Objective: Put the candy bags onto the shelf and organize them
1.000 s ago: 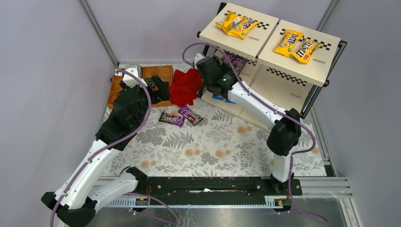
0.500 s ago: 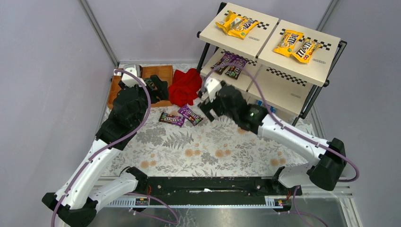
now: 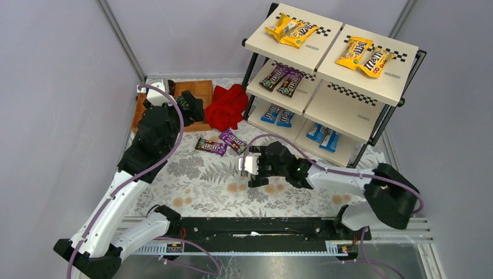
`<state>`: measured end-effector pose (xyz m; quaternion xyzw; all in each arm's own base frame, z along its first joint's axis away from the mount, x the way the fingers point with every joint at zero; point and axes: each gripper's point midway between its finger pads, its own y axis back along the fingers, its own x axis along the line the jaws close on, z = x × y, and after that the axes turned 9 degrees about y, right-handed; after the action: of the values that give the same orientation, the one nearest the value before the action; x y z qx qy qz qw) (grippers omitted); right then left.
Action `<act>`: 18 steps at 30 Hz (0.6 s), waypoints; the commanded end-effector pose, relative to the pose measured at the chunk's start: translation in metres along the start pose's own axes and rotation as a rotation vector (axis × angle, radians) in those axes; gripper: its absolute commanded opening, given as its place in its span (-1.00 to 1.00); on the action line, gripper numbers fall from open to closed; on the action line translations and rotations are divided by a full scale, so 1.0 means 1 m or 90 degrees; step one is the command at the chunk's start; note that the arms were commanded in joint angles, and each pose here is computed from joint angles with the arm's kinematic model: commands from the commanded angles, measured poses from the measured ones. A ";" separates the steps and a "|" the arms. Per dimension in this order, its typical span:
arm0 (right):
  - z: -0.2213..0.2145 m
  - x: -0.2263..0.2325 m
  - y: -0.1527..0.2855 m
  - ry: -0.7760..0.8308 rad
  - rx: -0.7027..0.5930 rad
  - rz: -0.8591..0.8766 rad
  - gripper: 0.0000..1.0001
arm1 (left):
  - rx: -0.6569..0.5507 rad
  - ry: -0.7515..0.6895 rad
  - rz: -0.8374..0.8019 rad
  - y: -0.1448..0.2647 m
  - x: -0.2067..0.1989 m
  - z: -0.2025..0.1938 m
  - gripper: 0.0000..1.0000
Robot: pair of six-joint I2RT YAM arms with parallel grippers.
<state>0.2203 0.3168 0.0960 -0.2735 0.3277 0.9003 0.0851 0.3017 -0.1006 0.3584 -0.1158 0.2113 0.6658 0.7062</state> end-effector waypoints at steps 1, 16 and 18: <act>-0.004 -0.016 -0.024 0.194 0.004 -0.005 0.99 | -0.036 0.017 -0.012 0.002 -0.004 0.014 0.98; -0.054 -0.047 -0.095 0.299 0.071 -0.125 0.77 | -0.046 0.002 0.004 0.003 -0.001 0.016 0.97; -0.059 -0.053 -0.100 0.298 0.068 -0.129 0.74 | -0.045 0.001 0.003 0.003 -0.002 0.016 0.97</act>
<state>0.3043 0.3612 0.0394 -0.4874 0.3486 0.7946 0.0973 0.3012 -0.0981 0.3562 -0.1144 0.2069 0.6729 0.7010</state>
